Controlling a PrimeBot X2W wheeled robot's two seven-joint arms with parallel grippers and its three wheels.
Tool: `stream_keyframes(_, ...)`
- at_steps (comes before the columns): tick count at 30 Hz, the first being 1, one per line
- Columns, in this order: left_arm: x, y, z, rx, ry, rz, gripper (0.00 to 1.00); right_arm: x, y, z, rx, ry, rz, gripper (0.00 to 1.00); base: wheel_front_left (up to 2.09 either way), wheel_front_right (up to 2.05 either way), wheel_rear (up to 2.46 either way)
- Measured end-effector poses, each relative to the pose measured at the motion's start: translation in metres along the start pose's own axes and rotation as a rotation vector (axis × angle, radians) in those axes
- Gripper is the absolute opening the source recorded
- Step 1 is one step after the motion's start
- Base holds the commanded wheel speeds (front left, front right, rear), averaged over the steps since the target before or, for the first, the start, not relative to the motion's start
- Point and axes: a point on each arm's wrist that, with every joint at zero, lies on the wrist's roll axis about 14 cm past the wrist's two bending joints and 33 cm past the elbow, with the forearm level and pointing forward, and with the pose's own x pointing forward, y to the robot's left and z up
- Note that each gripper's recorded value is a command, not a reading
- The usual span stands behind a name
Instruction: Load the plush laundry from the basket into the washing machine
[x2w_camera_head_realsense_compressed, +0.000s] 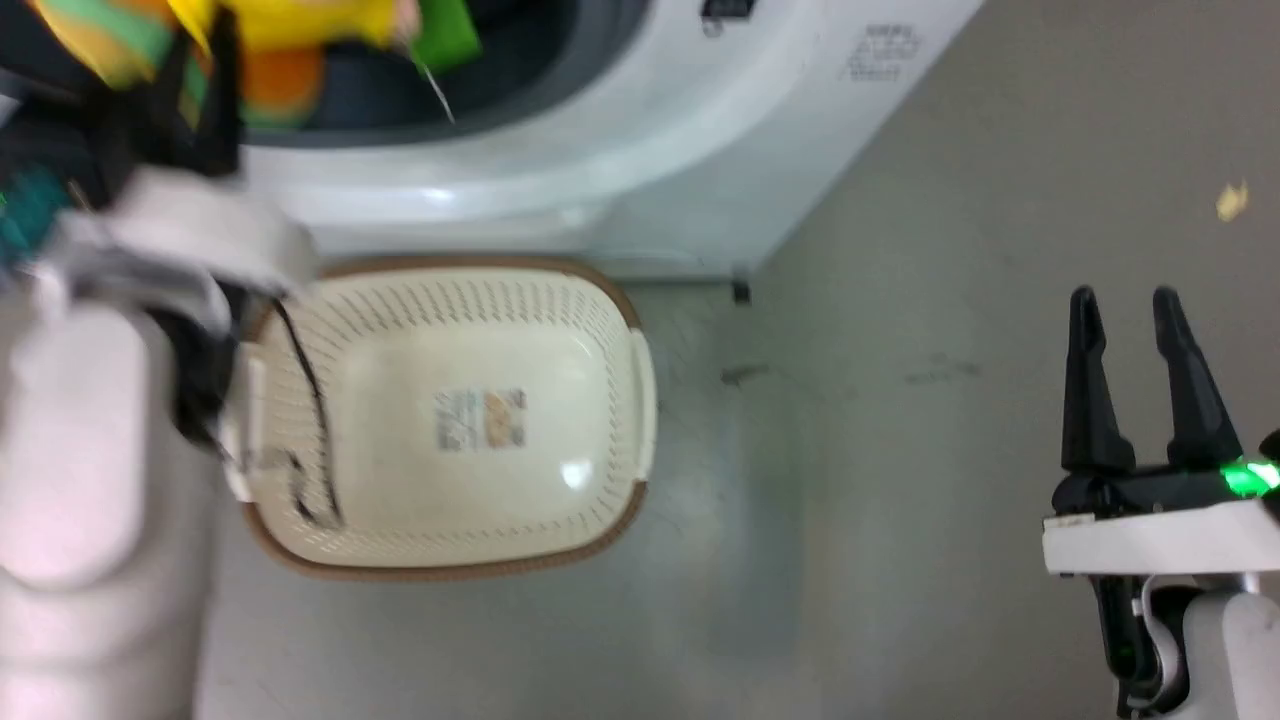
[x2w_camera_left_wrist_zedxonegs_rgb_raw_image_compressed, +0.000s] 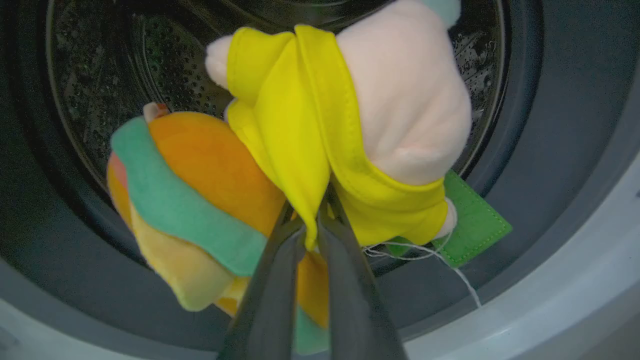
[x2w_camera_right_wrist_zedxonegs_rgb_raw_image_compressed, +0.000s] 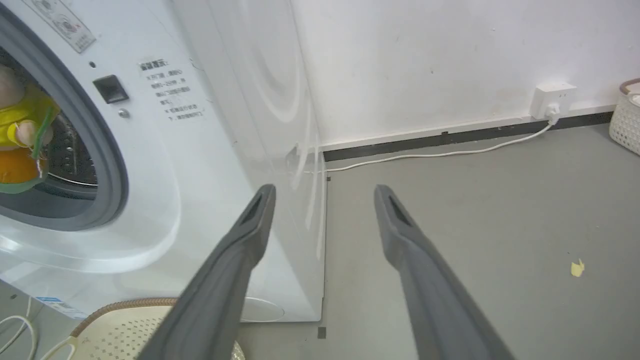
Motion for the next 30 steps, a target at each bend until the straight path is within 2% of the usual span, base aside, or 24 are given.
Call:
stream_keyframes(10,0.107,0.028,-0.049,0.124,0.151,-0.018,0.0,0.008,-0.037,-0.042,-0.005,0.099,-0.099,1.0,0.0,0.0,0.0)
stream_keyframes(14,0.136,0.027,-0.07,0.166,0.211,-0.029,0.0,0.007,-0.047,-0.051,-0.006,0.123,-0.127,1.0,0.0,0.0,0.0)
stream_keyframes(22,0.148,0.02,-0.145,0.25,0.429,-0.07,0.0,0.002,-0.058,-0.064,-0.012,0.165,-0.159,1.0,0.0,0.0,0.0)
stream_keyframes(27,0.142,0.017,-0.152,0.268,0.456,-0.096,0.0,0.005,-0.056,-0.062,-0.008,0.156,-0.152,1.0,0.0,0.0,0.0)
stream_keyframes(28,0.141,0.017,-0.151,0.265,0.456,-0.097,0.22,0.006,-0.055,-0.06,-0.01,0.149,-0.149,1.0,0.0,0.0,0.0)
stream_keyframes(29,0.14,0.017,-0.149,0.264,0.454,-0.099,0.92,0.007,-0.055,-0.057,-0.013,0.141,-0.147,1.0,0.0,0.0,0.0)
stream_keyframes(30,0.138,0.017,-0.146,0.262,0.45,-0.1,1.0,0.008,-0.054,-0.054,-0.014,0.133,-0.144,1.0,0.0,0.0,0.0)
